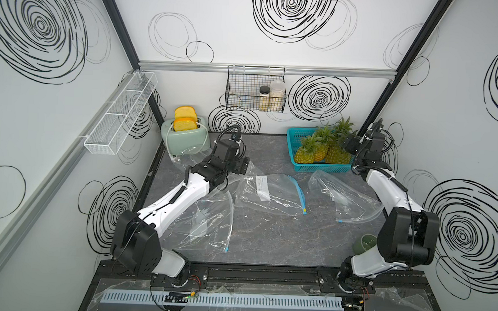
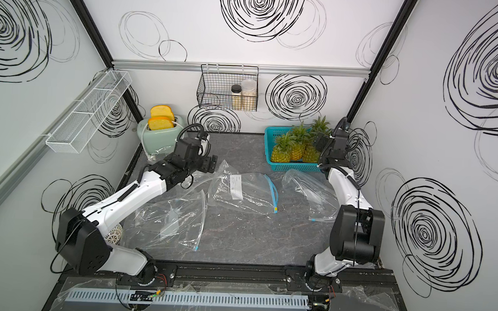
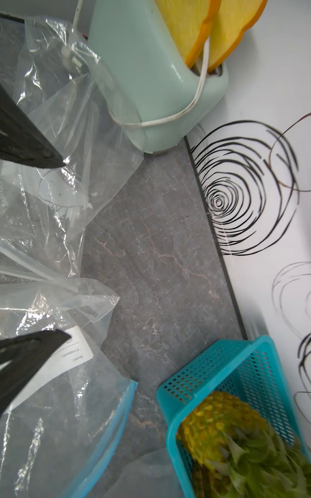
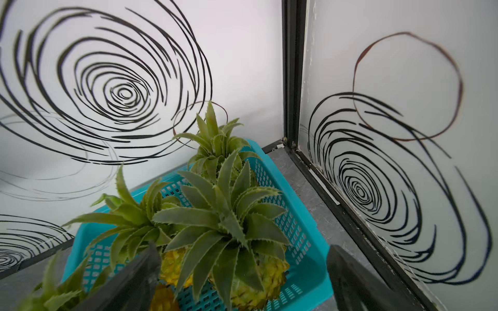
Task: Open the zip-top bag and take out the pineapple
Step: Reset both arms
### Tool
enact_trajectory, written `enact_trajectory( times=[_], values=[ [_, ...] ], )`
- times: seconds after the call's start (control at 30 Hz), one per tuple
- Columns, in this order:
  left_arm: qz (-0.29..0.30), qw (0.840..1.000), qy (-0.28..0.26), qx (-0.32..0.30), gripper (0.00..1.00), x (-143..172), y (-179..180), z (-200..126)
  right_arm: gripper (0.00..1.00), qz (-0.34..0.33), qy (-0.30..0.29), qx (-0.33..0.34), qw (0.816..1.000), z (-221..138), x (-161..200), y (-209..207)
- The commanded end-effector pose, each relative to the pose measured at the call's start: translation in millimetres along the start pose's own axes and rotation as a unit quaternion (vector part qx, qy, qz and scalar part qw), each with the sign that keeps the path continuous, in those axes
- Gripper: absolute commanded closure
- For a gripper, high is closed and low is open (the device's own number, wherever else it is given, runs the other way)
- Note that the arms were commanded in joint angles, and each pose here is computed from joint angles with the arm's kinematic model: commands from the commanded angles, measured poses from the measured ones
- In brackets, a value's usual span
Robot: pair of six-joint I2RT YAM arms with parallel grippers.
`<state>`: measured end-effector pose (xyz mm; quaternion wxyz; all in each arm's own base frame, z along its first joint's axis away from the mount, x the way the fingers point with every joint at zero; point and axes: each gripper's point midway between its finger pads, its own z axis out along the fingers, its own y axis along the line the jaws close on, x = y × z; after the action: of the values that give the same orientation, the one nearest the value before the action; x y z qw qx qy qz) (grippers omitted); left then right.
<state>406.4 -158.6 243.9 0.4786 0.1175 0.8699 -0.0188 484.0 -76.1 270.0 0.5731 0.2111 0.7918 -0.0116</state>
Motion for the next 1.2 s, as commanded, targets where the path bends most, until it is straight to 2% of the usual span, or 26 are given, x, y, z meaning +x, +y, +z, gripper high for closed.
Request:
enact_trajectory(
  times=[0.0, 0.23, 0.37, 0.47, 0.57, 0.7, 0.83, 1.17],
  values=[
    [-0.005, 0.996, -0.084, -0.009, 0.04, -50.4, 13.2, -32.6, 0.02, -0.015, -0.019, -0.012, 1.000, -29.1, -11.8, 1.1],
    [-0.024, 0.987, -0.155, -0.038, 0.03, -72.6, 33.9, -80.6, 0.02, -0.031, -0.025, -0.035, 0.999, -82.9, -5.5, -3.0],
    [-0.041, 0.977, -0.200, -0.064, 0.04, -73.8, 50.6, -112.6, 0.02, -0.033, -0.030, -0.056, 0.997, -112.6, 2.7, -3.5],
    [-0.040, 0.973, -0.214, -0.078, 0.04, -65.7, 59.2, -127.8, 0.02, -0.028, -0.035, -0.078, 0.996, -131.1, 10.5, -1.8],
    [-0.016, 0.972, -0.226, -0.066, 0.04, -47.6, 55.8, -135.0, 0.02, -0.029, -0.038, -0.101, 0.994, -145.6, 19.0, 3.2],
    [-0.061, 0.964, -0.244, -0.088, 0.04, -26.8, 71.5, -152.7, 0.02, -0.036, -0.044, -0.134, 0.989, -162.5, 26.5, 15.2],
    [-0.065, 0.961, -0.250, -0.094, 0.04, -6.6, 75.8, -155.2, 0.02, -0.051, -0.049, -0.168, 0.983, -176.0, 35.3, 32.5],
    [-0.079, 0.966, -0.202, -0.137, 0.04, 47.4, 87.1, -128.6, 0.02, -0.084, -0.022, -0.220, 0.972, -195.4, 80.9, 57.2]
  ],
)
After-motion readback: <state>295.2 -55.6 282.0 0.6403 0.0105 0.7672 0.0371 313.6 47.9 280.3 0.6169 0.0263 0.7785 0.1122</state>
